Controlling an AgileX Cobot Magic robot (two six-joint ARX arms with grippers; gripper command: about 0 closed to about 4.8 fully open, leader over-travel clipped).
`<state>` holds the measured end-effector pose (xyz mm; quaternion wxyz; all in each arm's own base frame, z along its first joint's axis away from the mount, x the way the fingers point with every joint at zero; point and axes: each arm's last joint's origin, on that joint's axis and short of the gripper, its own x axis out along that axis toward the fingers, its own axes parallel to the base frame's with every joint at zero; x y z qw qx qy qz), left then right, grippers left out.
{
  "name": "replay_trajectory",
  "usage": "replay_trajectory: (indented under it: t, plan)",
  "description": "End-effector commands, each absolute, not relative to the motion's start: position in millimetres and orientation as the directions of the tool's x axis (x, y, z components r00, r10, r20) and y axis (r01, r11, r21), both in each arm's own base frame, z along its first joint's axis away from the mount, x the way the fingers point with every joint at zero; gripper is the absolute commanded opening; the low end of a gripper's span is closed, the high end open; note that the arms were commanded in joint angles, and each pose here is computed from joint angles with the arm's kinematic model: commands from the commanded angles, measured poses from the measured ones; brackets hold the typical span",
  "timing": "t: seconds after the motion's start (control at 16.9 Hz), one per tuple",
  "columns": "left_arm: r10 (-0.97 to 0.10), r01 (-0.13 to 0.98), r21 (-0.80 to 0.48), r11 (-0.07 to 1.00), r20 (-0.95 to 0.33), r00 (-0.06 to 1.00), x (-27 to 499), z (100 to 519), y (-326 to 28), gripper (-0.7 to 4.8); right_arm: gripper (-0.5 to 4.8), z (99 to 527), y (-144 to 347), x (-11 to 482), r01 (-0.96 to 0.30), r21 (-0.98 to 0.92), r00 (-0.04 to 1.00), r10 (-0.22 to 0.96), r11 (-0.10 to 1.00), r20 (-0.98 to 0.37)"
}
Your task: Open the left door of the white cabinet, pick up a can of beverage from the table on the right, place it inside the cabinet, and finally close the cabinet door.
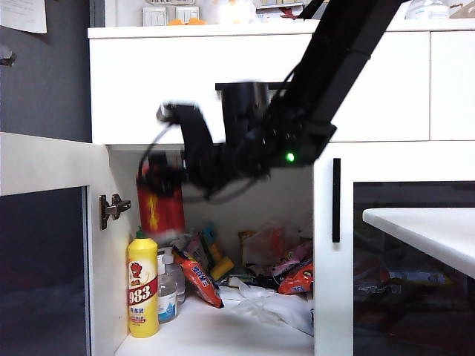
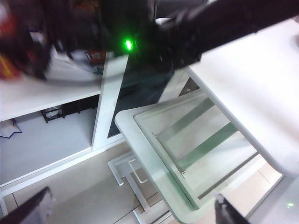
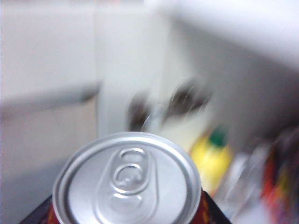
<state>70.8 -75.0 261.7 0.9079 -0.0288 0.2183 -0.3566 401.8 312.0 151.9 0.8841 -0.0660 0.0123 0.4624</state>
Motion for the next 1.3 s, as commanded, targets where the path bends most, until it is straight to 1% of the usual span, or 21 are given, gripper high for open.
replay_trajectory:
  t: [0.06, 0.24, 0.47, 0.65, 0.71, 0.83, 0.89, 1.06, 1.18, 1.3]
  plan:
    - [-0.672, 0.643, -0.211, 0.736, -0.348, 0.654, 70.9, 265.0, -75.4, 4.79, 1.76, 183.0, 308.7, 405.5, -0.784, -0.167, 0.588, 0.801, 0.598, 0.111]
    - [-0.685, 0.662, -0.188, 0.725, -0.291, 0.668, 70.1, 270.7, -74.5, 4.79, 1.76, 181.6, 309.9, 404.8, -0.786, -0.166, 0.586, 0.803, 0.596, 0.106]
    - [-0.695, 0.673, -0.177, 0.718, -0.244, 0.677, 62.8, 274.4, -66.6, 4.79, 1.75, 177.5, 310.1, 405.1, -0.791, -0.154, 0.589, 0.805, 0.592, 0.065]
    - [-0.694, 0.674, -0.174, 0.718, -0.244, 0.677, 61.5, 274.1, -65.1, 4.79, 1.74, 178.0, 310.1, 405.1, -0.791, -0.155, 0.589, 0.805, 0.592, 0.069]
    - [-0.693, 0.674, -0.167, 0.719, -0.247, 0.678, 61.5, 273.8, -65.1, 4.79, 1.63, 178.4, 310.1, 405.1, -0.792, -0.150, 0.589, 0.805, 0.592, 0.072]
    - [-0.687, 0.674, -0.151, 0.723, -0.254, 0.680, 61.6, 272.8, -64.9, 4.79, 0.76, 177.5, 310.3, 405.1, -0.802, -0.078, 0.589, 0.805, 0.593, 0.064]
    - [-0.678, 0.666, -0.147, 0.732, -0.259, 0.688, 61.7, 272.4, -64.6, 4.79, 0.58, 177.2, 310.3, 405.0, -0.803, -0.065, 0.589, 0.806, 0.592, 0.062]
    - [-0.673, 0.668, -0.131, 0.733, -0.283, 0.684, 61.3, 270.1, -64.1, 4.79, 0.58, 177.2, 310.2, 405.2, -0.798, -0.067, 0.596, 0.801, 0.599, 0.061]
    - [-0.670, 0.669, -0.122, 0.733, -0.299, 0.680, 61.0, 268.5, -63.8, 4.79, 0.57, 174.7, 310.9, 405.9, -0.770, -0.065, 0.632, 0.772, 0.635, 0.063]
    - [-0.666, 0.665, -0.121, 0.737, -0.298, 0.684, 61.1, 268.6, -63.6, 4.79, 0.57, 162.2, 314.6, 406.6, -0.670, -0.051, 0.738, 0.672, 0.740, 0.057]
